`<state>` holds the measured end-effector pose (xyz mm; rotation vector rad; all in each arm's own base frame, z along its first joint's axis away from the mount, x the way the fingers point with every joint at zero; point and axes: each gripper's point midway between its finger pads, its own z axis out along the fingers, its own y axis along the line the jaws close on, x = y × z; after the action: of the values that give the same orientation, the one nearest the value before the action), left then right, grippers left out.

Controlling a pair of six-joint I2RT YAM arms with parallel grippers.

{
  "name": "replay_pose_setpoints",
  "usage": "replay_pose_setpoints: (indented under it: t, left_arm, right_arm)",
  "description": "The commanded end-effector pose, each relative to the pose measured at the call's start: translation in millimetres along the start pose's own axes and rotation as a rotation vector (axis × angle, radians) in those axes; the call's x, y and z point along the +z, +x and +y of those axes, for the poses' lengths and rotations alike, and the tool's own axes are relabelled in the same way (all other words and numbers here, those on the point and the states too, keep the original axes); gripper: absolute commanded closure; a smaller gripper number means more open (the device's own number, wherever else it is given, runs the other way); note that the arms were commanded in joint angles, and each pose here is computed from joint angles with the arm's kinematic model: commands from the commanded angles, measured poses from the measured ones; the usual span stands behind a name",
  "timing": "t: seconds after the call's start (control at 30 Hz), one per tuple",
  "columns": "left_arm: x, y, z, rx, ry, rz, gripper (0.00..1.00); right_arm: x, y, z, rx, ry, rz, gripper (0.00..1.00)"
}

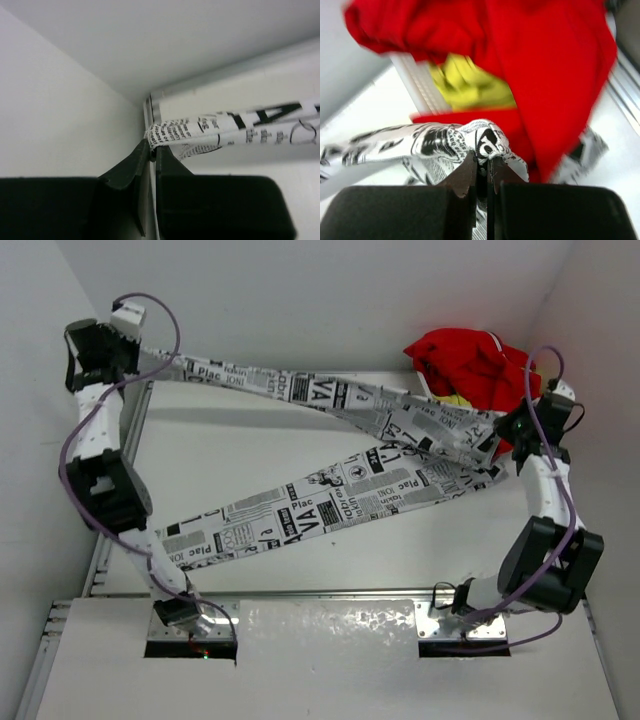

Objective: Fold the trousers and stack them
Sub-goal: Fold the trousers

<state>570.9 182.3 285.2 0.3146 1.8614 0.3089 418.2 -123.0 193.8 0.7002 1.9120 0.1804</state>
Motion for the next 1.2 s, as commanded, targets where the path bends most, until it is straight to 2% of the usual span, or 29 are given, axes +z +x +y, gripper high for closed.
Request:
replay_pose_setpoints:
  t: [0.0,0.03,0.07,0.1,0.13,0.2,0.23,0.33,0.43,0.53,0.57,0.6,0.63,0.67,0.73,0.77,0.8,0.87,0.93,1.0,1.03,1.1,1.13,1.17]
  left_arm:
    - [-108,-24,12,0.253,0.005,-0.087,1.00]
    - [-130,-5,15,0.340,0.034,-0.082,1.00]
    - [-140,38,-2,0.333,0.088,-0.016,1.00]
    - [-167,36,-2,0.385,0.083,-0.009,1.00]
    - [-187,74,-11,0.411,0.162,0.105,1.00]
    - [-225,116,-47,0.383,0.320,0.192,1.00]
    - [-241,134,-42,0.450,0.335,0.212,1.00]
    - [-282,198,-97,0.430,0.508,0.335,1.00]
    - [-303,227,-127,0.411,0.570,0.406,1.00]
    - [-294,230,-114,0.408,0.448,0.408,1.00]
    - [-281,220,-94,0.450,0.360,0.372,1.00]
    - [-275,211,-83,0.411,0.293,0.352,1.00]
    - [-269,199,-69,0.407,0.229,0.323,1.00]
    - [-258,175,-45,0.379,0.116,0.261,1.00]
    - [-248,129,-8,0.390,-0.010,0.158,1.00]
    - [-246,116,0,0.311,-0.048,0.128,1.00]
    - [-248,89,16,0.316,-0.090,0.083,1.00]
    - [-248,69,28,0.291,-0.127,0.038,1.00]
    - [-253,66,18,0.311,-0.103,0.017,1.00]
    - [-259,87,-11,0.398,-0.022,0.045,1.00]
    - [-263,106,-33,0.455,0.065,0.075,1.00]
    - [-274,152,-82,0.423,0.256,0.167,1.00]
    - [-277,162,-93,0.488,0.319,0.172,1.00]
    - [-281,179,-111,0.482,0.382,0.192,1.00]
  right_arm:
    - [-21,-17,-9,-0.059,-0.015,-0.118,1.00]
    - [-28,-20,-12,-0.045,-0.015,-0.146,1.00]
    - [-28,-6,-24,0.007,0.005,-0.126,1.00]
    - [-31,-6,-38,0.044,0.027,-0.137,1.00]
    - [-34,-4,-44,0.065,0.035,-0.148,1.00]
    - [-36,6,-59,0.076,0.060,-0.149,1.00]
    - [-35,8,-64,0.064,0.077,-0.145,1.00]
    - [-19,30,-73,0.064,0.077,-0.083,1.00]
    - [-7,21,-66,0.073,0.035,-0.083,1.00]
    - [8,0,-62,0.067,0.037,-0.083,1.00]
    - [15,-2,-62,0.071,0.039,-0.072,1.00]
    - [16,-25,-50,0.066,0.012,-0.110,1.00]
    - [18,-32,-39,0.055,-0.011,-0.117,1.00]
    - [21,-39,-32,0.048,-0.020,-0.129,1.00]
    - [22,-64,-7,0.027,-0.057,-0.182,1.00]
    - [22,-80,4,0.025,-0.083,-0.221,1.00]
    - [23,-85,11,0.040,-0.102,-0.235,1.00]
    - [24,-95,24,0.036,-0.134,-0.271,1.00]
    - [26,-93,22,0.024,-0.130,-0.264,1.00]
    - [28,-72,11,0.002,-0.104,-0.225,1.00]
    - [29,-64,7,-0.005,-0.096,-0.214,1.00]
    - [29,-41,-1,-0.010,-0.094,-0.188,1.00]
    - [31,-24,-7,-0.005,-0.091,-0.162,1.00]
    - [30,-23,-5,-0.008,-0.106,-0.174,1.00]
